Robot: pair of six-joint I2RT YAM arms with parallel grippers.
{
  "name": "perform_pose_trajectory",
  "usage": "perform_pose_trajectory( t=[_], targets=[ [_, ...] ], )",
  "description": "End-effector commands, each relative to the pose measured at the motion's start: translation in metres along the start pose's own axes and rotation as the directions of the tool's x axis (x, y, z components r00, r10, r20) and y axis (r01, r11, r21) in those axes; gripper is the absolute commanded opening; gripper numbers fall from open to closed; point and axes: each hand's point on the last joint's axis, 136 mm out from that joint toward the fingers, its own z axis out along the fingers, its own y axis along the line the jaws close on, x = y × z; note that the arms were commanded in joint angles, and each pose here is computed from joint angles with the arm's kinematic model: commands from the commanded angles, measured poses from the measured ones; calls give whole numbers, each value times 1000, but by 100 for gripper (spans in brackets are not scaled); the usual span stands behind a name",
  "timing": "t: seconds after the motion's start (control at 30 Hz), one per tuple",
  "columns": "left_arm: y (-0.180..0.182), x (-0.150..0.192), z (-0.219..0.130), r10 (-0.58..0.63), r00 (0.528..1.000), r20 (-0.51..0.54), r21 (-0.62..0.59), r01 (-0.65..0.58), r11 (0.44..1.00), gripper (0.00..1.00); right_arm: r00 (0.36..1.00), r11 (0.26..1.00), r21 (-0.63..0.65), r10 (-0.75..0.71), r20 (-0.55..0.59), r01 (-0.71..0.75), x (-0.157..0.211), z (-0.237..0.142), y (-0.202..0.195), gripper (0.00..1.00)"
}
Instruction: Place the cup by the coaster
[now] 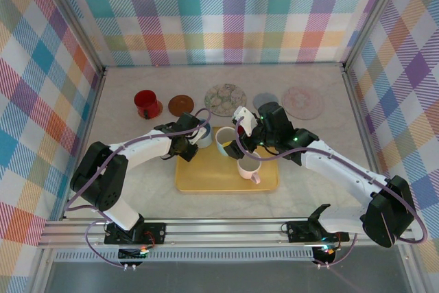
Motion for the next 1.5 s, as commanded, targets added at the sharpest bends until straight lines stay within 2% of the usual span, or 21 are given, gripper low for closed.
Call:
perform_pose_trajectory(
  t=[0.0, 0.27, 0.33, 0.4, 0.57, 0.9, 1.47],
  targets=[
    [-4, -5, -4, 5, 1000, 19, 10, -5, 1000, 23, 999, 999, -7, -31, 41, 31, -15, -4, 3, 99],
    [-3, -4, -2, 7, 1000, 6, 7, -7, 1000, 14, 999, 1000, -8, -29, 36, 30, -14, -4, 3, 99],
    [-2, -4, -2, 7, 1000, 6, 0, -7, 1000, 10, 999, 999, -8, -31, 35, 32, -14, -4, 3, 99],
    [0, -3, -1, 3, 1000, 2, -13, -3, 1000, 0, 999, 999, -8, -35, 32, 35, -13, -4, 3, 99],
    [3, -2, -1, -6, 1000, -3, -29, 6, 1000, 0, 999, 999, -8, -38, 26, 38, -11, -4, 3, 99],
    [8, -6, -14, -101, 994, 34, -52, 102, 993, 0, 999, 999, 6, -42, 32, 42, -14, -6, 1, 99],
    [26, -22, -64, -205, 968, 144, -86, 219, 972, 0, 997, 999, 14, -40, 58, 39, -19, -16, 3, 99]
  ],
)
